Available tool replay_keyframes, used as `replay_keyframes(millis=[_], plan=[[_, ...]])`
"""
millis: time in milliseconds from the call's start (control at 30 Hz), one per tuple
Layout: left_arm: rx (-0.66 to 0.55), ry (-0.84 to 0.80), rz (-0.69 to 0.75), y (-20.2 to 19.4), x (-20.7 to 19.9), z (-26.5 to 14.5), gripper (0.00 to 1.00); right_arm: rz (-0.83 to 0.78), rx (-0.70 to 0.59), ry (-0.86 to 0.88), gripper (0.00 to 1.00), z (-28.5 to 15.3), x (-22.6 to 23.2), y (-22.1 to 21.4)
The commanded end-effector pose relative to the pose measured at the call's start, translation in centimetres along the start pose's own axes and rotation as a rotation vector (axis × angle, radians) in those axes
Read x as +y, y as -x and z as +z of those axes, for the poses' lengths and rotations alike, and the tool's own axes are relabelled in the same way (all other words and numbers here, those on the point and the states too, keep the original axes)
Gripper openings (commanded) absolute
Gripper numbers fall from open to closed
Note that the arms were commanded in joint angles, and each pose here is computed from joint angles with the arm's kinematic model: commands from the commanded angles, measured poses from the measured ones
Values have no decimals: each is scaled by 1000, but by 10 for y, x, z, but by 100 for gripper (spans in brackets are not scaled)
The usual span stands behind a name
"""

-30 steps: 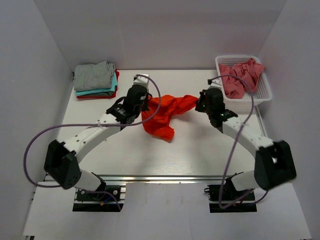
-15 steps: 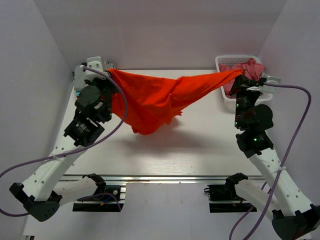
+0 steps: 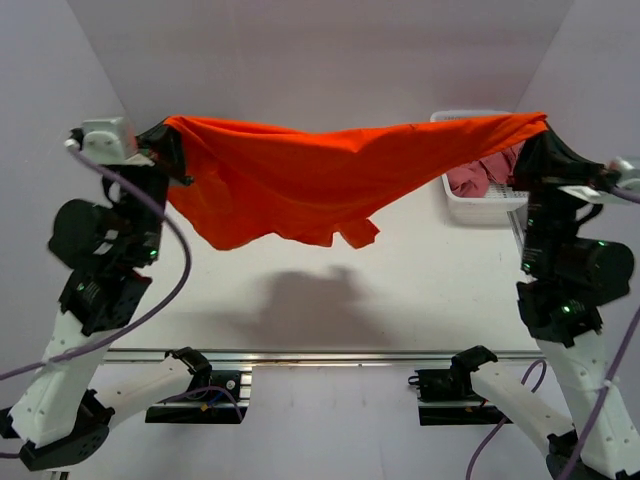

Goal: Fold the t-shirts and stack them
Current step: Flatten out the tshirt

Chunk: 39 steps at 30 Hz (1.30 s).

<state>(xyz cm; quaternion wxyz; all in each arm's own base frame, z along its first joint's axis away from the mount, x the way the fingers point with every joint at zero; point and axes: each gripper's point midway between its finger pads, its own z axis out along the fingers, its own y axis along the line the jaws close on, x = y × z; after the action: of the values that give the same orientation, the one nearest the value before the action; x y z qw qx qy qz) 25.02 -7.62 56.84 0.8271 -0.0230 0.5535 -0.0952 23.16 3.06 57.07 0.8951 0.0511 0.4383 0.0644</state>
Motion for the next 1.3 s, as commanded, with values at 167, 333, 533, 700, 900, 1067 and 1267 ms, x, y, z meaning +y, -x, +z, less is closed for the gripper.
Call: replay_keyframes(millis=[167,333,533,700,900,1067,1267], plan=[[-116,-362,-23,64,-33,-53,0,43,-120,101,0,-37,-2,77],[-83,-382,-21,47,-38,-52,0,59,-75,83,0,-41,-4,56],[109,-50,-4,-56,-16,1,0,52,114,-15,0,-33,-7,-52],[318,284,74,-187,17,16,4,80,343,-271,0,-46,-32,-186],[664,446,235,-356,38,32,26,-1,730,-419,0,-109,-50,-351],[831,508,245,-447,67,69,28,-152,976,-533,4,-133,-71,-432],[923,406,233,-486,58,112,100,-288,1129,-522,72,-124,-74,-447]])
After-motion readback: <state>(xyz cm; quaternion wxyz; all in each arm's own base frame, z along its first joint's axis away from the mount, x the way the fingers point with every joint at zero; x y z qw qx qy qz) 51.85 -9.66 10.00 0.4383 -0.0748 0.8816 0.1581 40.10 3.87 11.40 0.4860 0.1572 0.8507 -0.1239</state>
